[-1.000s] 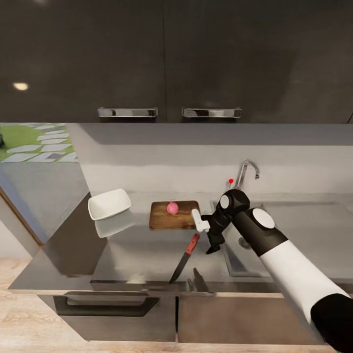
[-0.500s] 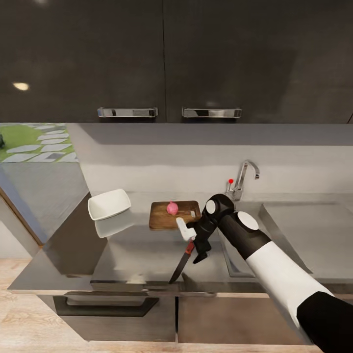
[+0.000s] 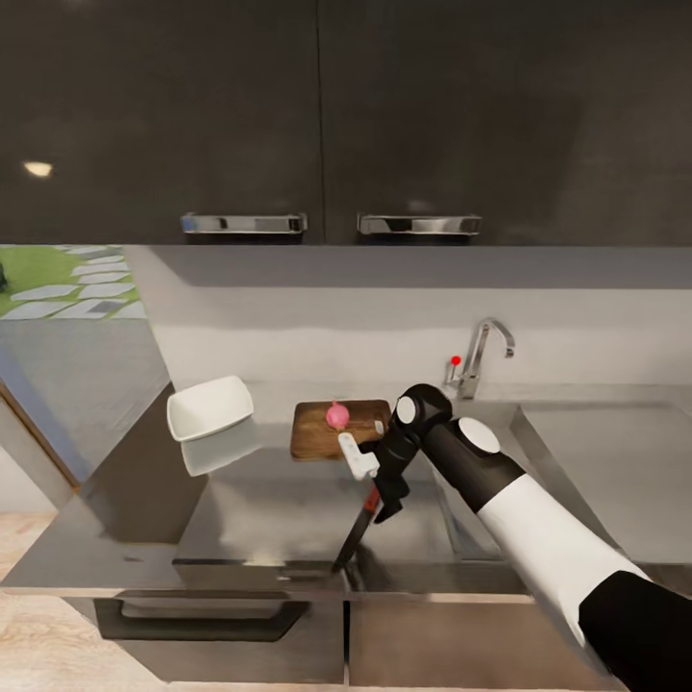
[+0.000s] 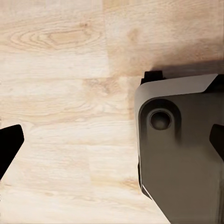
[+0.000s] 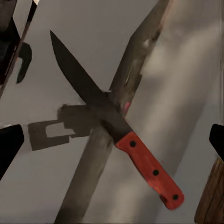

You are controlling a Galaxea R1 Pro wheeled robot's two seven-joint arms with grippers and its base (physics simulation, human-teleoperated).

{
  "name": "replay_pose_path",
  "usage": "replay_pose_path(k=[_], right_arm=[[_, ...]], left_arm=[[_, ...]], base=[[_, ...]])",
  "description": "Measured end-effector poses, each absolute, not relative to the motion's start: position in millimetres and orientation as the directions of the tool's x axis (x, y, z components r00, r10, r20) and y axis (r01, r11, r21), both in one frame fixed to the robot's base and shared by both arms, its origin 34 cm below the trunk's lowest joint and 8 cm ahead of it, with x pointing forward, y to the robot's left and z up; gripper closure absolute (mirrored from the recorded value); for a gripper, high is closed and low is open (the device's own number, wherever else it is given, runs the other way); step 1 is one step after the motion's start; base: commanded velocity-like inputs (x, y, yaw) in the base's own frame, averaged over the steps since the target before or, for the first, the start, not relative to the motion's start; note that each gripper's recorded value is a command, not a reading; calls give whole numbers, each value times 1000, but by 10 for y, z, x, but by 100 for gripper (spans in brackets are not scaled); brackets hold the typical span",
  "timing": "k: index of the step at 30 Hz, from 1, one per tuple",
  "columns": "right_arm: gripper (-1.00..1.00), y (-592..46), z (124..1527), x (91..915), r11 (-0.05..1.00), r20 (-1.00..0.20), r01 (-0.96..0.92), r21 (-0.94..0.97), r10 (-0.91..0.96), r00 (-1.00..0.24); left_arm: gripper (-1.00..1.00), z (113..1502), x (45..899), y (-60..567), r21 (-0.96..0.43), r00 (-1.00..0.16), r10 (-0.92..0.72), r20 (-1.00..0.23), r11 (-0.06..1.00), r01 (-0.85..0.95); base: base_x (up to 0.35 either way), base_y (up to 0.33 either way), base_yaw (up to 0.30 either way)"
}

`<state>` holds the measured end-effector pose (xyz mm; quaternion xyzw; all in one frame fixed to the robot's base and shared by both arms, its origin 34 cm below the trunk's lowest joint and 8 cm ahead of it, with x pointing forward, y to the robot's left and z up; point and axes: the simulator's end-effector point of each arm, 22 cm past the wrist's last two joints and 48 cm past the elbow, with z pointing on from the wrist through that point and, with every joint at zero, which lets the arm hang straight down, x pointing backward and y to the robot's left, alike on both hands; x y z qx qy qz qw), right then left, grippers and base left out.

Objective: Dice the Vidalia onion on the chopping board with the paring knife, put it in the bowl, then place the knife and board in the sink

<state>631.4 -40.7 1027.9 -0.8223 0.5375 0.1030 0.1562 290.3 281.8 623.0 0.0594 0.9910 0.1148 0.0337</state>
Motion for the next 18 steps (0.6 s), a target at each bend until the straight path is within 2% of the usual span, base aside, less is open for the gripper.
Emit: replay_pose_path(k=[7,14,18], right_arm=[[-100,-370,10200,6258,-417,-332,-899,-133,-836,437],[-100,-405,10105,6231,-419,-333,-902,-104,-840,429],[-100,-461,10004,6200,-441,-327,-894,-81,-835,442]], left_arm=[[-100,6230,2901,2820,232,-991,126,-53,967,110],[-100,6230,2900,2820,232,-991,125,-53,967,110],[-100,6229,2900,2828,233,-991,125,-52,966,110]], base=[[279,0,0],[277,0,0],[137,0,0]])
